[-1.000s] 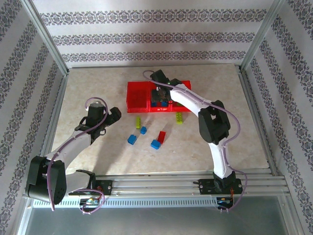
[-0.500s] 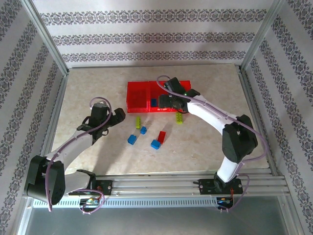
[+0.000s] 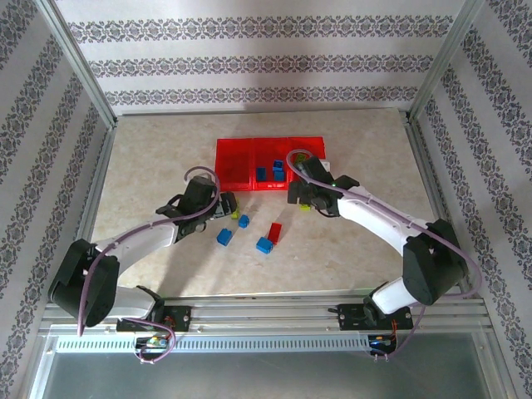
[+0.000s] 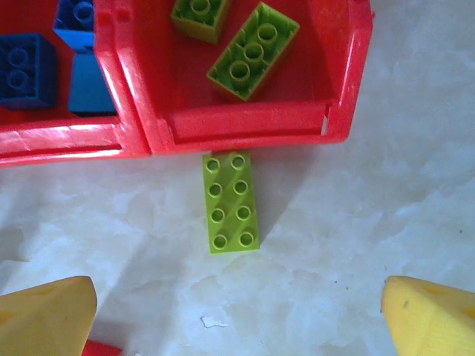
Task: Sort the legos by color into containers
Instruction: Pick up the lego from the center of the table.
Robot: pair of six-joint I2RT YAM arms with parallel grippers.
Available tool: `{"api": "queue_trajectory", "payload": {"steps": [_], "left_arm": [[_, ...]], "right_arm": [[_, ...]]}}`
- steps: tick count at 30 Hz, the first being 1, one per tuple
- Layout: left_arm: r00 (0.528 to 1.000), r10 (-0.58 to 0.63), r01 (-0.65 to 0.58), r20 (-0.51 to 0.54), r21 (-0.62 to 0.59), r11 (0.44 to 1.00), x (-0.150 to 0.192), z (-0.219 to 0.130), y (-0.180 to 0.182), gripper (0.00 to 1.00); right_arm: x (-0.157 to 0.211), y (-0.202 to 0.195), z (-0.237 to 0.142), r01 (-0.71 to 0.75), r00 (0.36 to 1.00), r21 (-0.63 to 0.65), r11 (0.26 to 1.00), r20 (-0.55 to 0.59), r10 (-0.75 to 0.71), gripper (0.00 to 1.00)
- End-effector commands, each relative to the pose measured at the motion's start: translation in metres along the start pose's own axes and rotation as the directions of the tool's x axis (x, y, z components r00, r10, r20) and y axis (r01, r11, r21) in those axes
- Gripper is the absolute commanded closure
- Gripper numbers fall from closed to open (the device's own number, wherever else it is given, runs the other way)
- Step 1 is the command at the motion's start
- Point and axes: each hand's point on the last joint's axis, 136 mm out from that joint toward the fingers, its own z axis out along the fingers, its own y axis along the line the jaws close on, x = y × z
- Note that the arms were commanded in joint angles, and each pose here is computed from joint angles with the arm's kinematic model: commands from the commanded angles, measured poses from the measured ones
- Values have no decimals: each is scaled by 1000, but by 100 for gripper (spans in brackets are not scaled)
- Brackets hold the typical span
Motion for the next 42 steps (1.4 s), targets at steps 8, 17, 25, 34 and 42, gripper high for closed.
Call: {"api": "queue_trajectory", "payload": {"steps": [8, 17, 25, 34, 42], "left_arm": [[1000, -8, 9, 15, -35, 999, 0, 3, -8, 2], [999, -35, 38, 29, -89, 995, 1, -3, 3, 0], [999, -35, 38, 29, -113, 993, 3, -7, 9, 0], [997, -36, 44, 62, -134, 990, -2, -16, 15, 0], [996, -27, 40, 80, -170, 985, -6, -20, 21, 0]], "right_arm": [[21, -1, 40, -48, 994, -8, 999, -93, 48, 17], [28, 1, 79, -16, 986, 17, 1000, -164, 19, 25], [27, -2, 100, 2, 985, 31, 1000, -172, 3, 33], [27, -3, 113, 20, 982, 32, 999, -187, -14, 57], [31, -8, 95, -2, 984, 18, 1000, -178, 5, 77]]}}
